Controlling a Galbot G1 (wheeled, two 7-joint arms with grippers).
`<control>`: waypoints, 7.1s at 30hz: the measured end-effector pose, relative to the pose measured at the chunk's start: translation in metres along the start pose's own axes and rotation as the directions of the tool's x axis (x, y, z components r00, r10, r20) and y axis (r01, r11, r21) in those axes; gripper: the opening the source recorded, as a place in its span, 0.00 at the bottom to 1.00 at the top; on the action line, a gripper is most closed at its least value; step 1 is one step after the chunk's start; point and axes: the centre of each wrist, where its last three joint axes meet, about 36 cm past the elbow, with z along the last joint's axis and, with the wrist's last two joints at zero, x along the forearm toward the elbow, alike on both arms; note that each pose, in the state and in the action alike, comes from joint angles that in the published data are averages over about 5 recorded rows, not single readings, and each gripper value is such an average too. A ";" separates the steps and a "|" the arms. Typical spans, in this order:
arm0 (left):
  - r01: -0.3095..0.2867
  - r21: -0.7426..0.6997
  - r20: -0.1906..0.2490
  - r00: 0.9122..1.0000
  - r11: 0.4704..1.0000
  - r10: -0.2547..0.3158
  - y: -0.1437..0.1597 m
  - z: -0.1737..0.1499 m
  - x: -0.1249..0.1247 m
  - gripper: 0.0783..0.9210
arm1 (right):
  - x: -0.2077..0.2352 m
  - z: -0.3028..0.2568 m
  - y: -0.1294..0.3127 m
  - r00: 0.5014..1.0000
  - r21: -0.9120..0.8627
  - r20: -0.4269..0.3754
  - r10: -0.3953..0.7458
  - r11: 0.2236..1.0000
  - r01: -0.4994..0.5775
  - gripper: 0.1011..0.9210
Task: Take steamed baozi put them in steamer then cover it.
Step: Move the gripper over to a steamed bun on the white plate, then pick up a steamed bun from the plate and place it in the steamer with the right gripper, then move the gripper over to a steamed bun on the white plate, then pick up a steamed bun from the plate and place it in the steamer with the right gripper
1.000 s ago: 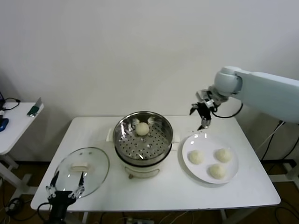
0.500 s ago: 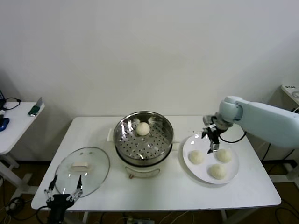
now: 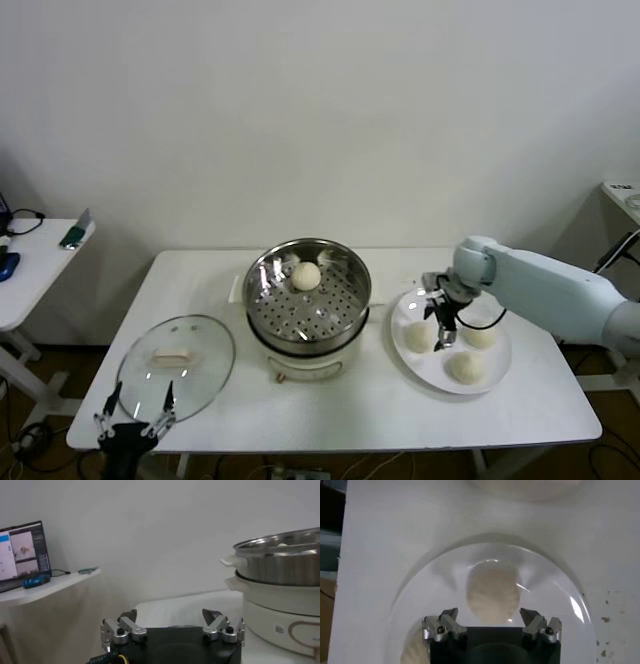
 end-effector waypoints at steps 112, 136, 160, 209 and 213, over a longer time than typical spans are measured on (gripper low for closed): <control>-0.014 -0.047 0.050 0.999 0.999 0.016 0.002 -0.007 0.012 0.88 | 0.153 -0.277 -0.040 0.992 0.252 0.126 0.019 0.966 -0.051 0.88; -0.007 -0.041 0.020 1.000 0.999 0.008 0.000 -0.001 0.014 0.88 | 0.132 -0.013 0.030 0.999 0.095 0.030 0.031 0.995 -0.034 0.88; 0.002 -0.058 -0.026 1.000 0.998 -0.003 -0.006 0.013 0.017 0.88 | 0.016 0.062 0.065 0.995 0.024 -0.078 -0.058 0.998 0.060 0.88; -0.008 -0.063 -0.028 1.000 0.998 0.007 -0.011 0.016 0.017 0.88 | 0.230 -0.140 -0.025 0.990 0.803 -0.016 0.143 0.592 -0.072 0.75; -0.009 -0.063 -0.029 1.000 0.998 0.007 -0.011 0.017 0.017 0.88 | 0.243 -0.186 -0.024 0.989 0.869 -0.013 0.145 0.491 -0.060 0.75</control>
